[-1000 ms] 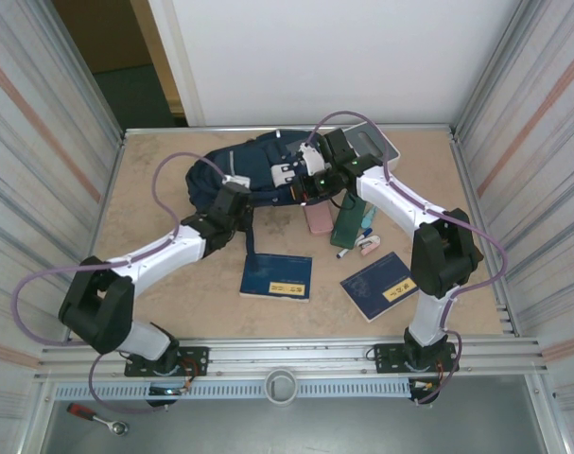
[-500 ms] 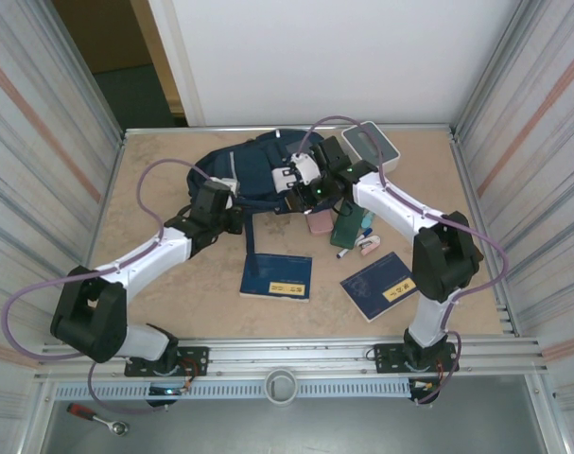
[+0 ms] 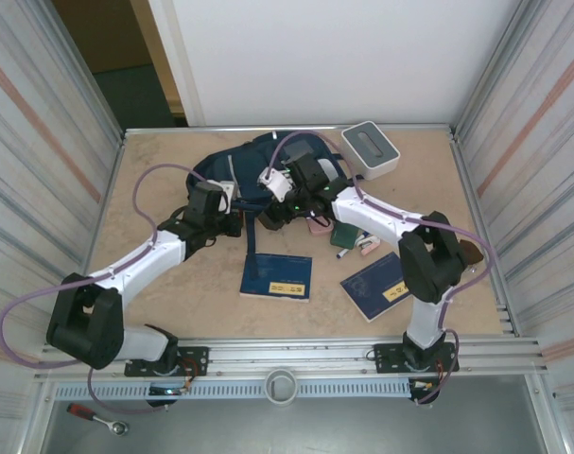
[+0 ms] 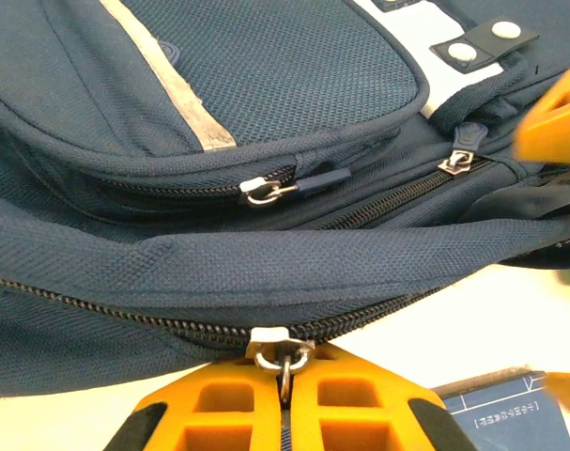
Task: Pack the student bag
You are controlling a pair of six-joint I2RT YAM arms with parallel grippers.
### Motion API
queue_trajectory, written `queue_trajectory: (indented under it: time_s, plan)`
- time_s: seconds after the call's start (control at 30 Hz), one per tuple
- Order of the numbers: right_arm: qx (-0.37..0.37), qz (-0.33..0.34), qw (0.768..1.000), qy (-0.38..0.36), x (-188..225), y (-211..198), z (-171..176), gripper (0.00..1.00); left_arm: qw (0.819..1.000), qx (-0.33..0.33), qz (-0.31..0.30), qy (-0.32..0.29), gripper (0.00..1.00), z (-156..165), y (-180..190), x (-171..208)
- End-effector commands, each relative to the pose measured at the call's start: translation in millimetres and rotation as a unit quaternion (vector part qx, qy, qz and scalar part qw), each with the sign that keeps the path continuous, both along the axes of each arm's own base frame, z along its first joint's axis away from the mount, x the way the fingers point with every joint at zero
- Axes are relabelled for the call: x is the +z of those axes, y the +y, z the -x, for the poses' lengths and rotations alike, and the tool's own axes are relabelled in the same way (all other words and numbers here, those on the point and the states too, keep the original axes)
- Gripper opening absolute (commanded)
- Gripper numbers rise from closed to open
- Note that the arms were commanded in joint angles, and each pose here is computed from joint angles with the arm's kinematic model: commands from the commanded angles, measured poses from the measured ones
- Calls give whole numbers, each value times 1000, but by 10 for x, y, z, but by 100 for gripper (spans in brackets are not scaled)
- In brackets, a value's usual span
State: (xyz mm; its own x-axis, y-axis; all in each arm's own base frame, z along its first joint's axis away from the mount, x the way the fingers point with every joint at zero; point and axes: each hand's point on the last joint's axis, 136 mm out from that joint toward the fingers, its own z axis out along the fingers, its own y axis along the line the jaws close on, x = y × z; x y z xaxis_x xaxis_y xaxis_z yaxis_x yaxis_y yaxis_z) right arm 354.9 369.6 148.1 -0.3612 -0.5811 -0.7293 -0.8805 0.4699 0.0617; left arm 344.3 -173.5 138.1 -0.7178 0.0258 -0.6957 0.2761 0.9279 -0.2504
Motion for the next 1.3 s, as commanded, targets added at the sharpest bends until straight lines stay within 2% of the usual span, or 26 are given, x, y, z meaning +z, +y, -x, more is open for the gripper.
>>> queue_trajectory:
  time_s: [0.0, 0.07, 0.13, 0.23, 0.3, 0.4, 0.57, 0.67, 0.83, 0.93, 1.03, 1.1, 1.27]
  plan:
    - [22, -3, 999, -38, 52, 170, -141, 65, 999, 2, 27, -29, 0, -15, 9, 230]
    - [17, 6, 999, -44, 9, 164, -203, 53, 999, 7, 30, -28, 0, -11, 32, 225]
    - [17, 11, 999, -48, -3, 150, -223, 34, 999, 14, 30, -28, 0, -7, 70, 215]
    - [16, 17, 998, -51, 13, 60, -203, 14, 999, 44, 23, -22, 0, -8, 210, 178]
    - [13, 15, 998, -52, 51, -27, -188, 5, 997, 79, 14, -18, 0, -21, 377, 150]
    - [14, 13, 999, -42, 54, -176, -137, 0, 991, 131, -5, -7, 0, -28, 649, 106]
    - [28, 22, 999, -30, 62, -324, -59, 0, 979, 204, -17, 9, 0, -37, 1040, 82]
    - [35, 29, 999, -29, 77, -367, -42, 0, 975, 220, -20, 13, 0, -26, 1130, 96]
    - [37, 18, 999, -17, 129, -339, -44, 7, 984, 179, 13, 14, 0, -4, 951, 172]
    - [45, -35, 998, 12, 281, -208, 35, 20, 990, 130, 52, 10, 0, 37, 734, 234]
    - [48, -107, 992, 53, 461, -51, 110, 42, 992, 92, 90, 2, 0, 94, 567, 315]
    - [44, -135, 986, 83, 509, 60, 123, 52, 991, 77, 107, -4, 0, 122, 505, 374]
    - [46, -142, 984, 100, 467, 290, 135, 60, 991, 63, 117, -12, 0, 150, 454, 453]
